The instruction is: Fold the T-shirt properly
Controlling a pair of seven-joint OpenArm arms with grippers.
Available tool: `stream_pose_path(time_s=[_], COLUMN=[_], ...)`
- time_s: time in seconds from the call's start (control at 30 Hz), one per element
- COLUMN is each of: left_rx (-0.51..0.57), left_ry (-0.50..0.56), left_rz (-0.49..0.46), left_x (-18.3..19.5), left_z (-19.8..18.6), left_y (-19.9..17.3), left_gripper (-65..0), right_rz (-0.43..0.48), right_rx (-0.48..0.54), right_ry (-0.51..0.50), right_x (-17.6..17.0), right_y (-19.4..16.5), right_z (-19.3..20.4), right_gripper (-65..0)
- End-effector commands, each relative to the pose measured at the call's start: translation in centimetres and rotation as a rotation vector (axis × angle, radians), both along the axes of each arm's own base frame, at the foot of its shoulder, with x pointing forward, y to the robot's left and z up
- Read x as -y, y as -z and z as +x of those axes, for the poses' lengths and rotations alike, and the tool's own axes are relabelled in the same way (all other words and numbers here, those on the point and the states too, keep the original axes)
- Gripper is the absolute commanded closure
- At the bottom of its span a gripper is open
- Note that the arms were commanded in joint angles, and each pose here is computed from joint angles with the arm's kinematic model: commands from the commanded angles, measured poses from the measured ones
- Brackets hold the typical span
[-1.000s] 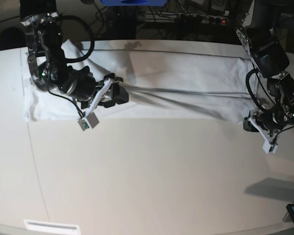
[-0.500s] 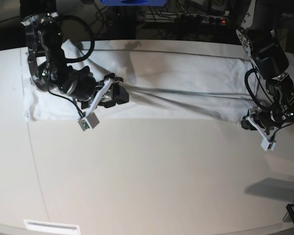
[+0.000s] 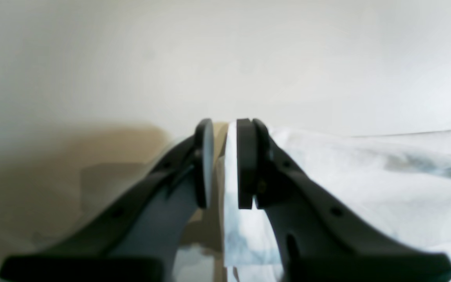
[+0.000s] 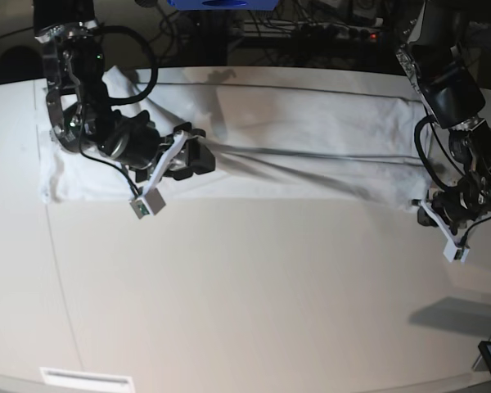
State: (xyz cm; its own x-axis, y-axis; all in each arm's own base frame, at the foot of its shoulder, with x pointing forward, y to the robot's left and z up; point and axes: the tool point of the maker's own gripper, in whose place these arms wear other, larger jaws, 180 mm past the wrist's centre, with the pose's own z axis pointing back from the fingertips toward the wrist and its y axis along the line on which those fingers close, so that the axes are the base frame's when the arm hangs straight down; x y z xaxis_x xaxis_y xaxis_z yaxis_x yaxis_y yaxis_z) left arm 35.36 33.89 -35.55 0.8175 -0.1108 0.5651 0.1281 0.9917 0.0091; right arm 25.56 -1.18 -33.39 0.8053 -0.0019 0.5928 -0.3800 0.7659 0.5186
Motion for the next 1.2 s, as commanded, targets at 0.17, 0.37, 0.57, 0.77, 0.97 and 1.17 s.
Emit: stream_pose_path(time_s=[0.17,0.37,0.57,0.77,0.97,1.17], left_rx=[0.035,0.004,-0.009,0.013,0.016,-0.024], left_ry=[-0.004,-0.015,-0.026,-0.022,-0.019,-0.038], left_rz=[0.019,-0.008,-0.033,-0.031,-0.035,-0.061], left_x=[-0.8,-0.8,-0.8,-0.7,-0.4,-0.8], left_z=[0.8,0.5,0.2,1.2,1.4,0.7], left_y=[-1.5,-0.3,0.4,-0.5,-0.5,0.8], left_gripper=[-11.1,-21.0,-35.4,-26.9,-17.1,-15.8], right_rz=[0.018,0.018,0.018,0.018,0.018,0.018], right_rx=[0.042,0.041,0.041,0.039,0.037,0.028], right_ry=[0.002,0.001,0.001,0.001,0.001,0.002], right_x=[-0.1,-0.1,-0.1,-0.1,-0.1,-0.1], right_y=[-1.1,-1.1,-1.1,-1.0,-1.0,-0.7], right_z=[0.7,0.7,0.7,0.7,0.6,0.3], right_gripper=[-27.7,-27.7,-27.7,-27.7,-27.7,-27.7])
